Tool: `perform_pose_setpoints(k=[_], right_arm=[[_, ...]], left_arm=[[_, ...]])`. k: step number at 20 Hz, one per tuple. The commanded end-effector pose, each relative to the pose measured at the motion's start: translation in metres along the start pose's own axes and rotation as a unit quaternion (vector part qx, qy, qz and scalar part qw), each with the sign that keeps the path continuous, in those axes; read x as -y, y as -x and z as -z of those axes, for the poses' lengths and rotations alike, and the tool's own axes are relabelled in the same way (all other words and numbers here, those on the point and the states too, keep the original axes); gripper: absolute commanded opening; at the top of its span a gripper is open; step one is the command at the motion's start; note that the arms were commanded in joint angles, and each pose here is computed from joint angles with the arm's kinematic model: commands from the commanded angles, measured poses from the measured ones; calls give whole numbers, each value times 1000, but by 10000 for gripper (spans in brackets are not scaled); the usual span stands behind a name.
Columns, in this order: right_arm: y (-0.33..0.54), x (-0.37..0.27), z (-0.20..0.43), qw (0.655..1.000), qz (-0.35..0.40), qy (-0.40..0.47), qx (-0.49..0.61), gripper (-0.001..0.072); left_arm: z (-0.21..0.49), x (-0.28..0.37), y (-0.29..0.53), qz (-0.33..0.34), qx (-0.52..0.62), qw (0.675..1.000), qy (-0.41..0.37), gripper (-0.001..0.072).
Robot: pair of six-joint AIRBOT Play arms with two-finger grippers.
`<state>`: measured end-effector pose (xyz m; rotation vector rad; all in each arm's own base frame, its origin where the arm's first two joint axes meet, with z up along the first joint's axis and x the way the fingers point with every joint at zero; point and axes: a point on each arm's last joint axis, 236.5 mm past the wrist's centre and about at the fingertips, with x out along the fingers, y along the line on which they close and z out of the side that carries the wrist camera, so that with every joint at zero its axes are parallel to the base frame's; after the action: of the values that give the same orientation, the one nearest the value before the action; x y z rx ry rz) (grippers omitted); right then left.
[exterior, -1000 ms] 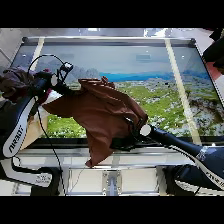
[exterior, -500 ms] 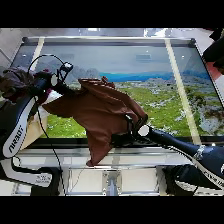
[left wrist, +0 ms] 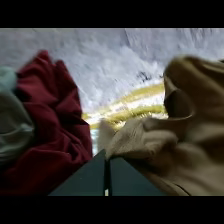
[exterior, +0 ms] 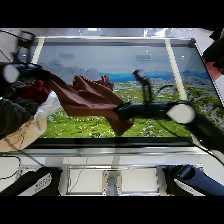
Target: Fold the shirts.
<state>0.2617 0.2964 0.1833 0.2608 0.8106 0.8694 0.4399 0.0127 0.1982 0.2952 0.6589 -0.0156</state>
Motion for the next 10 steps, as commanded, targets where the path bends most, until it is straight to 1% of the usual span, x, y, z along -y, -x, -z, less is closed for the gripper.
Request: perform_pose_setpoints(k=[1, 2, 4, 7, 8, 9, 10], right_arm=[[145, -30, -70, 981, 75, 92, 152, 8], [183, -49, -84, 971, 72, 113, 200, 8], [236, -82, -96, 954, 55, 135, 262, 8], [269, -102, -101, 945, 48, 150, 287, 8], [275, -102, -105, 942, 54, 154, 294, 8], [277, -96, -108, 939, 71, 158, 297, 7], [275, -83, -110, 938, 97, 158, 292, 7]], left_arm=[[-40, -47, 145, -63, 150, 985, 55, 11], [-47, -51, 191, -75, 200, 975, 57, 11], [-58, -44, 274, -66, 303, 948, 74, 10], [-65, -31, 360, -38, 417, 903, 95, 10], [-67, -28, 370, -31, 433, 895, 99, 9], [-69, -27, 368, -26, 432, 896, 101, 9], [-72, -27, 351, -22, 415, 904, 102, 9]])
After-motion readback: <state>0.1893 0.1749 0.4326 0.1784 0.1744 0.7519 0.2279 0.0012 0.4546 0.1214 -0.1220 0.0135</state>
